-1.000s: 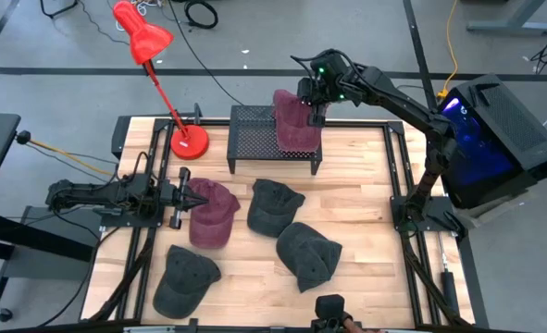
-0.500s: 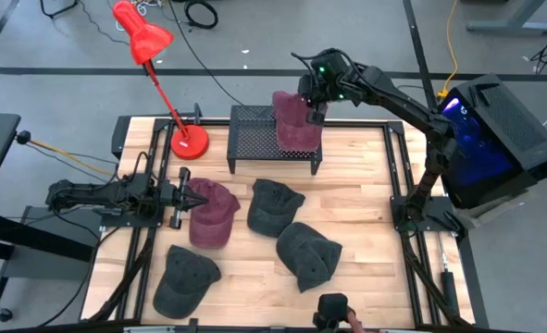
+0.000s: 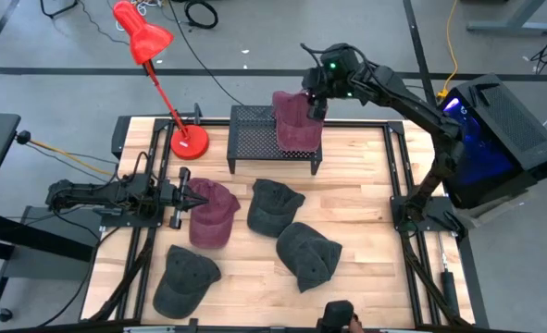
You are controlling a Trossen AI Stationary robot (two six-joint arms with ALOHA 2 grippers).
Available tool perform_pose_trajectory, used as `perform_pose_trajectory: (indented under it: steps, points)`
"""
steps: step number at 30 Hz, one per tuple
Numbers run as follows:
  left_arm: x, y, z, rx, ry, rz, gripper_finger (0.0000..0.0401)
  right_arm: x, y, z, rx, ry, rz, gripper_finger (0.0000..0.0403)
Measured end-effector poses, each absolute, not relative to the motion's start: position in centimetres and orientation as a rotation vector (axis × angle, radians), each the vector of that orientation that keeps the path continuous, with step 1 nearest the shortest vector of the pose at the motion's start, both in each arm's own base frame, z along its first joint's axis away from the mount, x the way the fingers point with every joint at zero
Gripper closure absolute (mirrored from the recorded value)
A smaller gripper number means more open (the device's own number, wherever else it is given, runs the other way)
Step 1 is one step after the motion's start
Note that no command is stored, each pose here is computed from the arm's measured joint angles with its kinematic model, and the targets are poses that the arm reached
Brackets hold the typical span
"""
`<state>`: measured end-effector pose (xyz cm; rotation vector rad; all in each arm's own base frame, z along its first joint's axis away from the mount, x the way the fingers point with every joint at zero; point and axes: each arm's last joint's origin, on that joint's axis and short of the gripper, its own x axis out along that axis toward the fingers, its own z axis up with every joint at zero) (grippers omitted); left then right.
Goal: Pick & Place hat
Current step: Stack the red cap on top of the red cap on the shelf
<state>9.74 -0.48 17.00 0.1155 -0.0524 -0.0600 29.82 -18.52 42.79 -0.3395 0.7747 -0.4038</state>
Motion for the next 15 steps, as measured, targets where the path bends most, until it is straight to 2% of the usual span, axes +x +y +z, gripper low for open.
perform_pose_trajectory:
  steps: [5,15]
  points:
    - [9.7,-0.5,17.0,0.116,-0.053,-0.060,0.0373,30.1,-17.1,43.1,-0.250,0.711,-0.275,0.0223]
    - [9.7,-0.5,17.0,0.116,-0.052,-0.060,0.0373,31.6,-12.9,42.5,-0.169,0.721,-0.060,0.0225]
